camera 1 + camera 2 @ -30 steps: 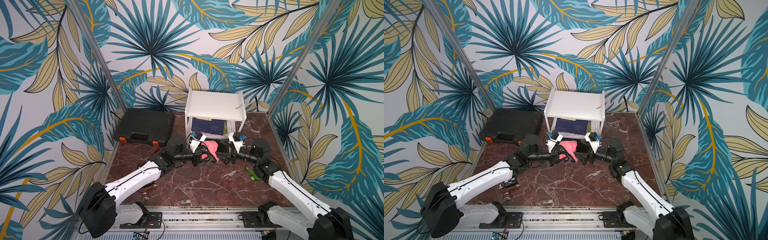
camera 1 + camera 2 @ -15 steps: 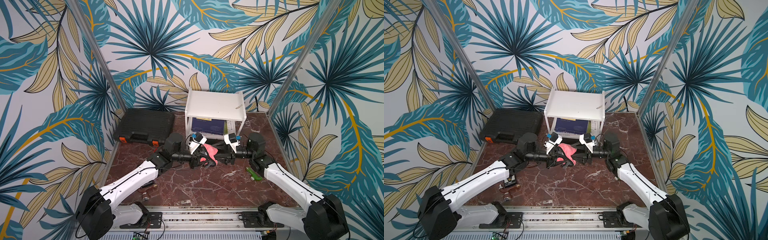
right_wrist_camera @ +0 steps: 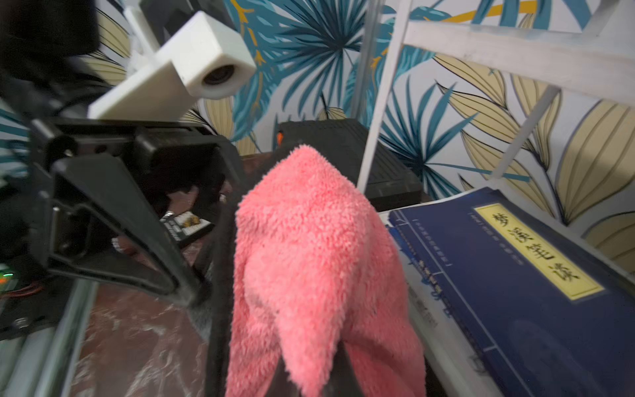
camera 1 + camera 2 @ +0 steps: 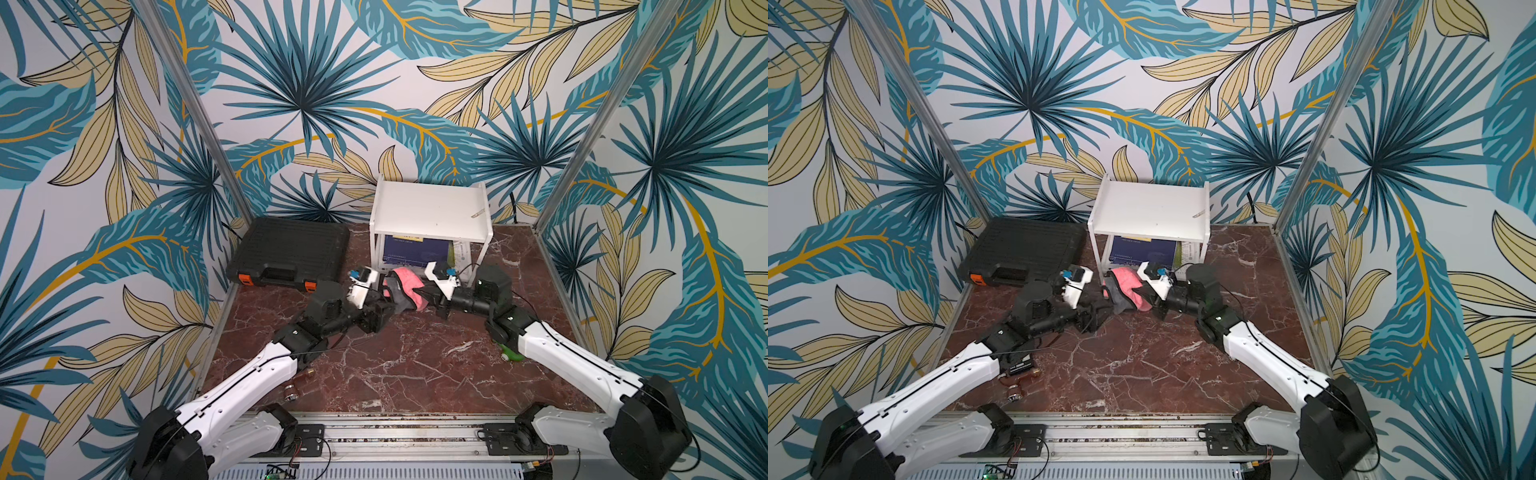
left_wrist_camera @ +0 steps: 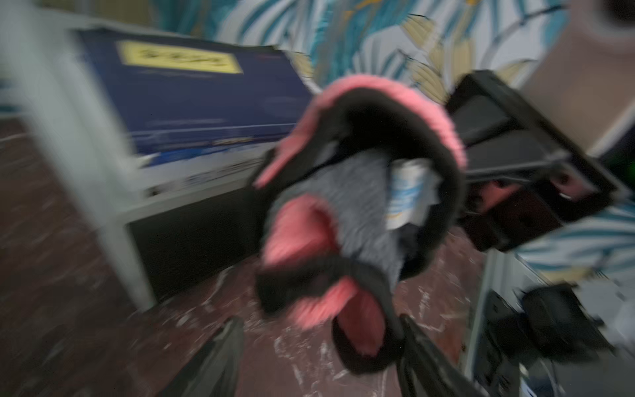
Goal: Wipe the bookshelf clean with a cloth
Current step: Adjust the cleaning item, then wipe the dust from the shelf, then hold the shelf at the center of the board.
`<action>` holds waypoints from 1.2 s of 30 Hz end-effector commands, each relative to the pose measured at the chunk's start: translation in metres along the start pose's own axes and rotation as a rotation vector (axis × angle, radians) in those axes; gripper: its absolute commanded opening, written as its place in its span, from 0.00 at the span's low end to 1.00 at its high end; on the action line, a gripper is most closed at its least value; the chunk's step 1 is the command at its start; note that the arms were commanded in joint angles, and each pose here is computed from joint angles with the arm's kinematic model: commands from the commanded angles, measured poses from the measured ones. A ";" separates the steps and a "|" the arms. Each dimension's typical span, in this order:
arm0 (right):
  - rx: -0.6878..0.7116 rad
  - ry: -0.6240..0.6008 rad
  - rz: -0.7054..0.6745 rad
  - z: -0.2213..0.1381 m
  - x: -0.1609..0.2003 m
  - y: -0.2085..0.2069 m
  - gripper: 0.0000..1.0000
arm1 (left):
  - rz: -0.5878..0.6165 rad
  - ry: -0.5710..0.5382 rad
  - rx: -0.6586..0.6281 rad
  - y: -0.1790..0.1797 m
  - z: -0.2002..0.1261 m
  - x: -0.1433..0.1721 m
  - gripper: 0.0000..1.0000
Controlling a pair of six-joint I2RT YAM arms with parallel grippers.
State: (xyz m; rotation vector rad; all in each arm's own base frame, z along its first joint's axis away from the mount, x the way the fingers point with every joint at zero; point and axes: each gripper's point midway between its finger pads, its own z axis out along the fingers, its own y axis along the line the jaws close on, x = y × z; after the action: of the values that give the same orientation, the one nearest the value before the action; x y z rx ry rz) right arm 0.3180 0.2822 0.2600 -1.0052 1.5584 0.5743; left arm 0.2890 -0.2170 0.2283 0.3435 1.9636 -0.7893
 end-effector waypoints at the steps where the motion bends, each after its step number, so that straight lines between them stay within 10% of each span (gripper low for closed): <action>1: 0.376 0.191 -0.138 0.040 0.023 -0.040 0.00 | -0.312 -0.346 -0.581 0.113 -0.064 -0.026 0.86; 5: 0.616 0.201 -0.167 0.062 0.009 -0.064 0.00 | -0.427 -0.483 -0.695 0.139 -0.099 -0.018 1.00; 10: 0.755 0.266 -0.149 0.004 0.022 -0.091 0.00 | -0.362 -0.457 -0.641 0.127 -0.091 -0.034 1.00; 17: 0.298 0.277 -0.123 0.046 0.043 -0.009 0.00 | -0.210 -0.307 -0.226 0.051 -0.028 -0.070 1.00; 21: 0.377 0.221 -0.060 0.077 0.017 -0.009 0.00 | -0.212 -0.288 -0.275 0.056 -0.009 -0.076 1.00; 33: 0.826 0.410 0.177 -0.117 0.121 -0.079 0.00 | -0.113 -0.237 -0.179 0.036 0.020 -0.096 1.00; 36: 0.849 0.285 0.233 -0.143 0.088 -0.086 0.00 | -0.082 -0.227 -0.213 0.042 0.029 -0.101 0.97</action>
State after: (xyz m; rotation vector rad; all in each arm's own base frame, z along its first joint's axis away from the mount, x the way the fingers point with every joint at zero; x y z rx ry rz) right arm 0.3247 0.1108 0.2127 -0.3619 1.9277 -0.1730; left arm 0.3749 -0.1888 0.2706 -0.0269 1.8808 -0.6478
